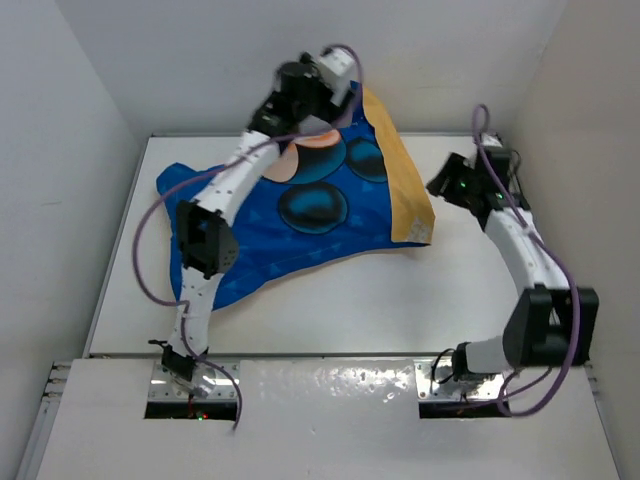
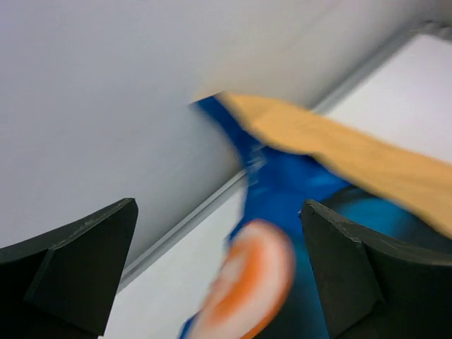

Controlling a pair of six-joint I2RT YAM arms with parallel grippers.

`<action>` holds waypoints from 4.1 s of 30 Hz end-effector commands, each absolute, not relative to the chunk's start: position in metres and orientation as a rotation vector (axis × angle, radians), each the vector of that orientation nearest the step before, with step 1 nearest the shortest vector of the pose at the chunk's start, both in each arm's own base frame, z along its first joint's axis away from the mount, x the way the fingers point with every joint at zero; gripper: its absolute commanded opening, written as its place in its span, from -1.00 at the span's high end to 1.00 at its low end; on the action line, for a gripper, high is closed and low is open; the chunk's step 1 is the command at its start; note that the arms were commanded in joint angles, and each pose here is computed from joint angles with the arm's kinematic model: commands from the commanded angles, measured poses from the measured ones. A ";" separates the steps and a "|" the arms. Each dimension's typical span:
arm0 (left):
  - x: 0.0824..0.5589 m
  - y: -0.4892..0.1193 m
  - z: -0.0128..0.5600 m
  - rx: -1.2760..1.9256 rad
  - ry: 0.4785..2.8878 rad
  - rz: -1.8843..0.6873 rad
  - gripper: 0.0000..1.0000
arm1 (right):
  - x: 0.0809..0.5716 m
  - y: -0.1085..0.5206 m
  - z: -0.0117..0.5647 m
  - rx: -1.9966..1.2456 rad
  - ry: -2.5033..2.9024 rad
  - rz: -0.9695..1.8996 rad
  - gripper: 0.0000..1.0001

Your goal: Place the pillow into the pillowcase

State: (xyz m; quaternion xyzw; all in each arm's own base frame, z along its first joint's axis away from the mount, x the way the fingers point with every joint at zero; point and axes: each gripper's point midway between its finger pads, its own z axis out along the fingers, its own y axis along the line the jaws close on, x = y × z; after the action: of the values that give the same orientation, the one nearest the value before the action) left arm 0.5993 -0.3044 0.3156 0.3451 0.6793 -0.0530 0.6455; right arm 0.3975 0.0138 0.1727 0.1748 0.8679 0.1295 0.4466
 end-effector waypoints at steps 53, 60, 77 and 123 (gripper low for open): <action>0.409 0.067 0.109 0.756 2.295 0.079 1.00 | 0.392 -0.070 0.172 0.556 2.232 0.103 -0.97; 0.393 0.052 0.116 1.080 2.290 0.191 1.00 | 0.502 0.025 0.209 -0.044 2.207 0.188 -0.86; 0.332 0.047 0.080 1.642 2.222 0.520 1.00 | 0.548 0.069 0.087 -0.047 2.302 0.450 0.59; 0.323 0.017 0.078 1.661 1.842 0.609 0.71 | 0.472 -0.050 0.147 0.294 1.979 0.054 0.31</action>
State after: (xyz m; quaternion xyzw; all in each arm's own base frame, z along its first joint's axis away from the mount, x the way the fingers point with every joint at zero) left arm 0.3446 0.0255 0.1110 0.6308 0.6409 0.3018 0.3167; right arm 0.4627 -0.0711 0.0970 0.1872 0.8715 0.0055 0.4533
